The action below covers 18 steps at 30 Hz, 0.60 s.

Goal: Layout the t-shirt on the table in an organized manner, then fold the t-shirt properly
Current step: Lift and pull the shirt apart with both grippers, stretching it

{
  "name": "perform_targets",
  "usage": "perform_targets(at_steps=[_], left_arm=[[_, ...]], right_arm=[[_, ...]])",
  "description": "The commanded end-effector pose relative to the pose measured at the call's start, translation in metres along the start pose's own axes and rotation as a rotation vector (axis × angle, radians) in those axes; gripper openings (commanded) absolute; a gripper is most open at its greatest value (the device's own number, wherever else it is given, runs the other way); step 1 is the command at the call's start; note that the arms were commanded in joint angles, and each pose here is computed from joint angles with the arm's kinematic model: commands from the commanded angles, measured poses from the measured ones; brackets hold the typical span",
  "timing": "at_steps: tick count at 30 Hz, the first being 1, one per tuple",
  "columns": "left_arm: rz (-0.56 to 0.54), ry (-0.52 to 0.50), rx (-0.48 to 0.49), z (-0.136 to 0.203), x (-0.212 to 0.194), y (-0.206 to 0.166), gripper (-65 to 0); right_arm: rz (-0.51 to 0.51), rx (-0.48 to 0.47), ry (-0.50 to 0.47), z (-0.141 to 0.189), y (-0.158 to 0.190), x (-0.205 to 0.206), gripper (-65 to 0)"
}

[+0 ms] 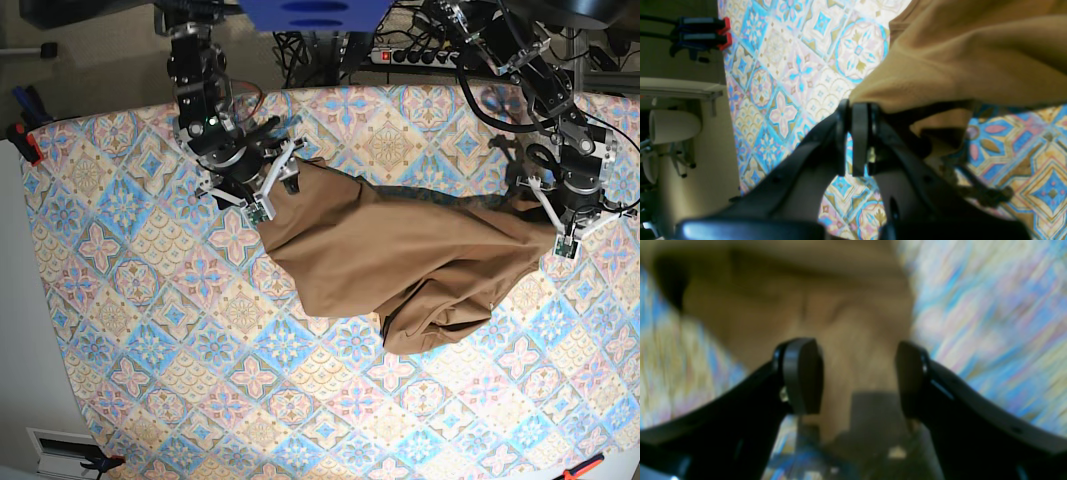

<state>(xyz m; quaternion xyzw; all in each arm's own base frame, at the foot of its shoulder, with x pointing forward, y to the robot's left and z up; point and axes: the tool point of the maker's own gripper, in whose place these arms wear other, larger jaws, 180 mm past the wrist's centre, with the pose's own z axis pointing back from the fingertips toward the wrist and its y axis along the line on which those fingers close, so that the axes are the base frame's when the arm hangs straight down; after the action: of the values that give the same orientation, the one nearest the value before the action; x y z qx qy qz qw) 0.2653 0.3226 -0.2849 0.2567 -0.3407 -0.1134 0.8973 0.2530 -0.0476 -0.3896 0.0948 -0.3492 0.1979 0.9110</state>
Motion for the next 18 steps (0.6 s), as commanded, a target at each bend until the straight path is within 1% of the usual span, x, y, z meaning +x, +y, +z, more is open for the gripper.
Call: perform_targets(at_steps=[1, 4, 9, 10, 13, 15, 18], left_arm=[[0.004, -0.019, 0.039, 0.003, 0.005, 0.013, -65.0], [0.009, -0.018, 0.037, 0.003, 0.005, 0.012, -65.0], [0.003, -0.006, 0.021, 0.004, -0.003, 0.006, -65.0], [0.002, -0.005, 0.019, 0.004, -0.004, 0.006, -65.0], [-0.001, 0.002, 0.022, 0.004, -0.005, 0.006, -65.0], [-0.002, 0.003, 0.021, 0.004, -0.006, 0.006, -65.0], [-0.005, 0.009, 0.018, 0.004, -0.009, 0.005, -65.0]], right_arm=[[-0.008, -0.015, -0.070, 0.004, -0.006, 0.018, -29.1], [-0.041, -0.044, -0.041, 0.008, -0.017, 0.003, -29.1], [-0.101, -0.121, -0.036, 0.016, -0.047, -0.007, -29.1], [-0.120, -0.135, -0.045, 0.018, -0.051, -0.009, -29.1], [-0.223, -0.155, -0.092, 0.025, -0.063, -0.014, -29.1], [-0.292, -0.145, -0.128, 0.029, -0.070, -0.012, -29.1], [-0.381, -0.087, -0.181, 0.031, -0.067, -0.004, -29.1]])
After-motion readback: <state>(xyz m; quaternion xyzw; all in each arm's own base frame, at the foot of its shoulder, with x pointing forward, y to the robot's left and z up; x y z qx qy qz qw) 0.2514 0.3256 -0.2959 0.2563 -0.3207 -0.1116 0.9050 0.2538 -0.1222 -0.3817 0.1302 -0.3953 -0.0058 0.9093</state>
